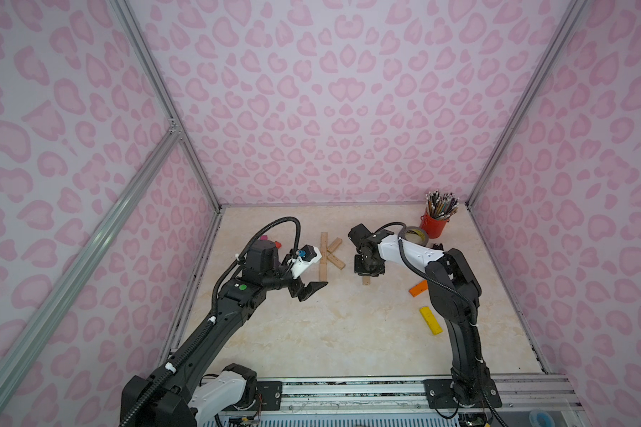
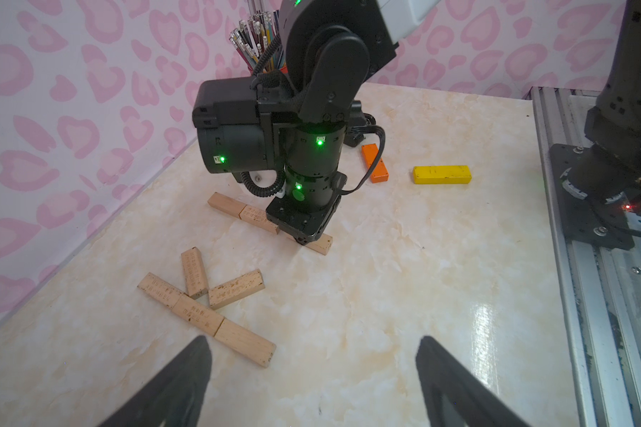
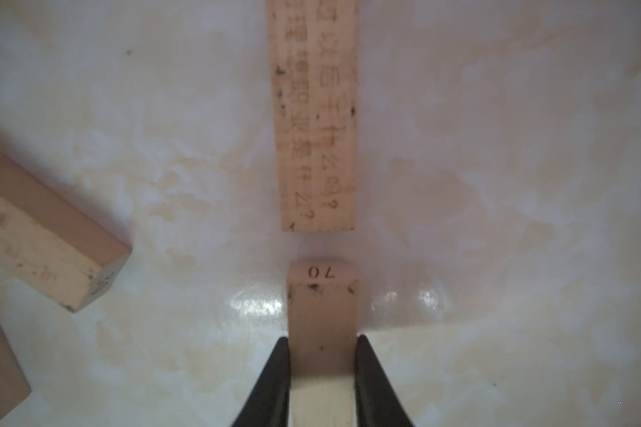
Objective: Assemble the letter k with building blocks
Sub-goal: Assemble the building block at the center of the board.
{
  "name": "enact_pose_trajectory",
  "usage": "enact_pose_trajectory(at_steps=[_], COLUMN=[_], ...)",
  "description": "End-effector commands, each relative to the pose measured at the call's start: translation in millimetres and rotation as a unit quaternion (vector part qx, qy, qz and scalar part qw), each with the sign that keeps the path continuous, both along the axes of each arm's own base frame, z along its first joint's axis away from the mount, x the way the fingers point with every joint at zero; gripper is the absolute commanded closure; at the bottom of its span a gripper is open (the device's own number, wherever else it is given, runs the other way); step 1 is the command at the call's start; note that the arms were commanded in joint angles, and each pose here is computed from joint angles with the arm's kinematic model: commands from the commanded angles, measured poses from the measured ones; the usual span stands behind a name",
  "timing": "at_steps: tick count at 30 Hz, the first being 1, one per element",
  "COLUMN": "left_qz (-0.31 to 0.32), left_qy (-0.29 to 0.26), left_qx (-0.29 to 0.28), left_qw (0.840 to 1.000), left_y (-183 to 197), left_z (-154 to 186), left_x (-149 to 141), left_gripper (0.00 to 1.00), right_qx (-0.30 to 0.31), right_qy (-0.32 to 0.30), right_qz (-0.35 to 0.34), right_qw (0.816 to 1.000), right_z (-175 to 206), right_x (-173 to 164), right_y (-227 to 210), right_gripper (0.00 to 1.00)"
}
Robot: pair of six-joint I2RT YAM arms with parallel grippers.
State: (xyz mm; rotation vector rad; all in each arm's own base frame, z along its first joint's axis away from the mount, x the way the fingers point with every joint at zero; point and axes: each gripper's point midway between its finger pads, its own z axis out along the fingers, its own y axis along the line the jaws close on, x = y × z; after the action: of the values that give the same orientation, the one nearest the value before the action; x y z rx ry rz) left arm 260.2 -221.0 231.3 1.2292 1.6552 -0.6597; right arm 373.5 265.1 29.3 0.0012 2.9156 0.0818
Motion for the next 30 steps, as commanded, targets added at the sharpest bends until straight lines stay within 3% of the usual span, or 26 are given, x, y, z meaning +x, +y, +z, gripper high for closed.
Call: enact_pose_trajectory(at_steps=[1,30], left_qz=[0.000,0.002], left_qy=[-0.008,-0.001], left_qx=[-0.001,0.001], left_qw=[1.000,1.000], left_y=[-0.4,0.5], left_z=[1.3,-2.5], left_x=[1.6,5.0], left_gripper=[0.11,0.11], right_qx=[-0.009,-0.004], right_qy=[0.004,0.008], right_qz=[0.002,0.004], right_qw=[1.000,1.000], right_z=[-4.9,-11.2], right_x=[1.1,8.2], right_y=[-3.1,1.4], right_gripper=[0.73,0.71])
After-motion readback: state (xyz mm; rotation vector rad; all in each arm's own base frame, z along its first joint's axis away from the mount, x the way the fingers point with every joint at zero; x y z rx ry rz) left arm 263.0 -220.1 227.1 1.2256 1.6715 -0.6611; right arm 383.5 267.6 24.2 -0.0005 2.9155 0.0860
